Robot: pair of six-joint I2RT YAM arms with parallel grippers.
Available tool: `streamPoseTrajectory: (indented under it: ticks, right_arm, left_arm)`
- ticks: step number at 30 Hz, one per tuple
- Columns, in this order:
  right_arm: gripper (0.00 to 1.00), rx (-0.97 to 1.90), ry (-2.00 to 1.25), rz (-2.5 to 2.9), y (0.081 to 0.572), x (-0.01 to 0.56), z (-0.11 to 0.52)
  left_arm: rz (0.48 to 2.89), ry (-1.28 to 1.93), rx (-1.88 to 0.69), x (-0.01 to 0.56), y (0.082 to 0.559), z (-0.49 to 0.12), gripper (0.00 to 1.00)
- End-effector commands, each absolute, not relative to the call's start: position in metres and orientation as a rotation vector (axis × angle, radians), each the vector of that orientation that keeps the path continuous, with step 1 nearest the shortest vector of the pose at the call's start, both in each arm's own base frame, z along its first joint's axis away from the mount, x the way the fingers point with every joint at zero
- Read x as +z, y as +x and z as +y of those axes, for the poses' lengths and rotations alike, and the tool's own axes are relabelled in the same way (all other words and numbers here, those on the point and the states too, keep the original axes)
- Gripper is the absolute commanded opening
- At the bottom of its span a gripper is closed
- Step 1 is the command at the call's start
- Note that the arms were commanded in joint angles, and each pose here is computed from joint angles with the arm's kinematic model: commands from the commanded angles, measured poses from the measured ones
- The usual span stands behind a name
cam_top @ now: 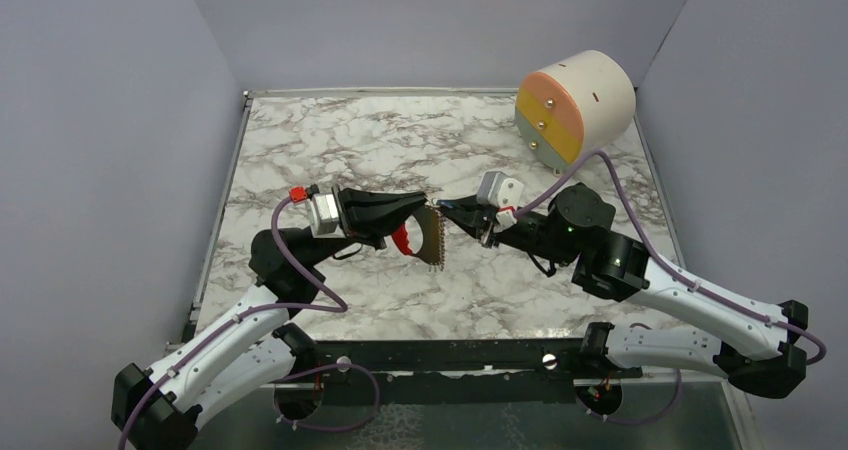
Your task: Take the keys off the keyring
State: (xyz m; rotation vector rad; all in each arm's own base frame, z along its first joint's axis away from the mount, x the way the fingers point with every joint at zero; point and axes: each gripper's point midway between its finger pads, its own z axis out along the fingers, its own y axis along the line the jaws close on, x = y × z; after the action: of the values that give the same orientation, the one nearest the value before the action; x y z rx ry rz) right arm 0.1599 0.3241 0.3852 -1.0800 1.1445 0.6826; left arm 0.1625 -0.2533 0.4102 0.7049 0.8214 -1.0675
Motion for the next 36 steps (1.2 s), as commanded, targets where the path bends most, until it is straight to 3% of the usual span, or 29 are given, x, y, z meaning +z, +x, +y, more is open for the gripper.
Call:
streamPoseTrajectory:
  ticks: [1,25,36]
  right_arm:
    - [0.01,0.74,-1.066,1.116,0.148,0.392,0.32]
    - [0.01,0.834,-1.147,1.103,0.141,0.386,0.351]
    - [0.01,0.764,-1.172,1.182,0.147,0.378,0.342]
  left_arm:
    - [0.765,0.484,-0.965,0.446,0.183,-0.222,0.0]
    - [0.847,0.388,-0.989,0.43,0.206,-0.225,0.0]
    - [0.907,0.507,-0.92,0.421,0.207,-0.234,0.0]
